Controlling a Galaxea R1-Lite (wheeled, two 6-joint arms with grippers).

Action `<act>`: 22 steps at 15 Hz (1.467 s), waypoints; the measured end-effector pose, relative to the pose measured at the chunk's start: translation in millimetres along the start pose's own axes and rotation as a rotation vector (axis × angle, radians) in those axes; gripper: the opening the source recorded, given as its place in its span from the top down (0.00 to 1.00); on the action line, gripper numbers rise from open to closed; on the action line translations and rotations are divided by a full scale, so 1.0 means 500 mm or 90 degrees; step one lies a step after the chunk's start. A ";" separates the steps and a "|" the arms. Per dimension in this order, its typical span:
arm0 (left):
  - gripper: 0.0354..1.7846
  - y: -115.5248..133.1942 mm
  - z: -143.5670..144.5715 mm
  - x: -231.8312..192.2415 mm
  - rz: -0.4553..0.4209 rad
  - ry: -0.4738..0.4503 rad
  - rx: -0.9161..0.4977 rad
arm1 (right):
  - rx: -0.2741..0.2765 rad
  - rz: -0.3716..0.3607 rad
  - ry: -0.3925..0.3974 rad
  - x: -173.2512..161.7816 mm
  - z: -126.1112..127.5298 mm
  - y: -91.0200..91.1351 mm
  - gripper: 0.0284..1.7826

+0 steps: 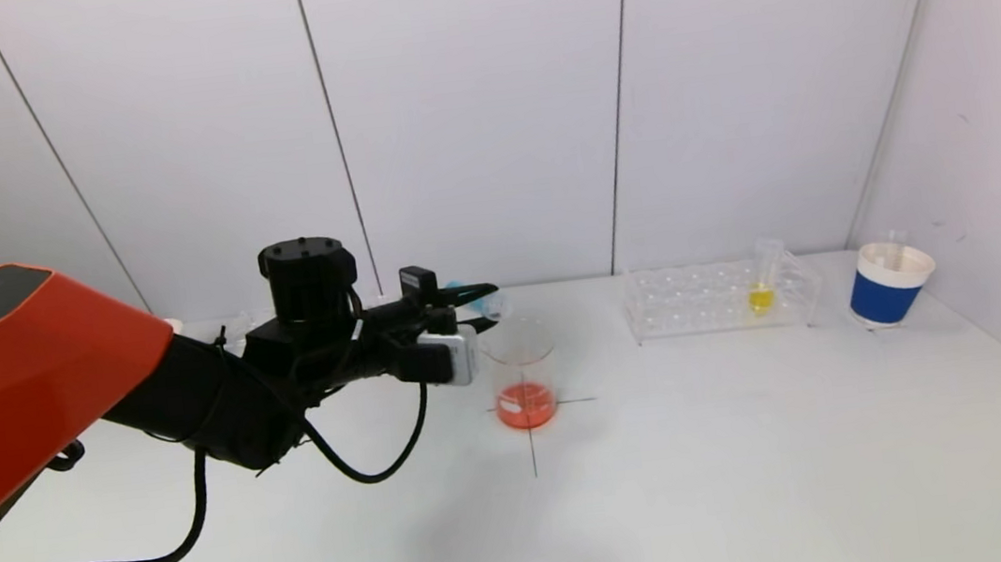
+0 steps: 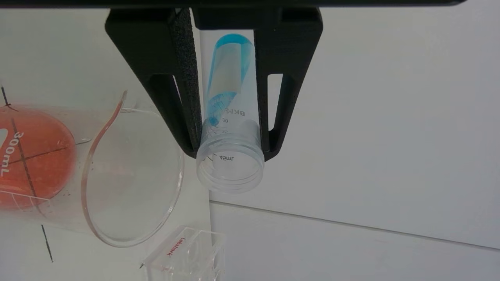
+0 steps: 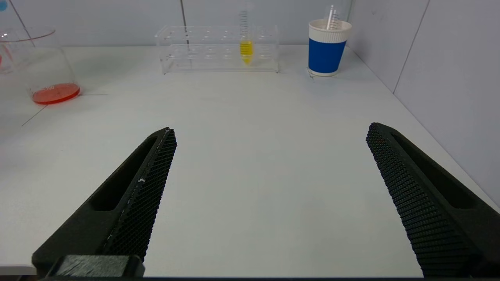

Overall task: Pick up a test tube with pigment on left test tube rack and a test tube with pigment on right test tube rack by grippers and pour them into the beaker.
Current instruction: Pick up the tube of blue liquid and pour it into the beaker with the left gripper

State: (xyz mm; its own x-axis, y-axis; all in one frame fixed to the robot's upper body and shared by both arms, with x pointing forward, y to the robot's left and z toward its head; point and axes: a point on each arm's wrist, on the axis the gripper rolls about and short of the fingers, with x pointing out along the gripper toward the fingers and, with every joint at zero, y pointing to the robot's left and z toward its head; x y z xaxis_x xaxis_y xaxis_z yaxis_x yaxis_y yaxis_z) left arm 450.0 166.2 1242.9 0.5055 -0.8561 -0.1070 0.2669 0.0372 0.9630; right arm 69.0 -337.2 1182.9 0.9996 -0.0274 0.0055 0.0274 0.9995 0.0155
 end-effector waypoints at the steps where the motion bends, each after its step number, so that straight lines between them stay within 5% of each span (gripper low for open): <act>1: 0.78 0.000 -0.001 0.001 -0.004 0.003 0.002 | 0.000 0.000 0.000 0.000 0.000 0.000 0.01; 22: 0.78 0.021 0.008 0.000 -0.053 0.040 0.127 | 0.000 0.000 0.000 0.000 0.000 0.000 0.01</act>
State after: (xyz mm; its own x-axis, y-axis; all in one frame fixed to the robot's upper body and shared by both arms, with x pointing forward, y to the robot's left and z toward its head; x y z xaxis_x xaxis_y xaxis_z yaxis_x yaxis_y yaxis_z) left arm 449.6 164.6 1253.8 0.5409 -0.8176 -0.1975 0.1450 -0.1407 0.9794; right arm 69.0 -337.2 1182.9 0.9996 -0.0274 0.0055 0.0274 0.9995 0.0159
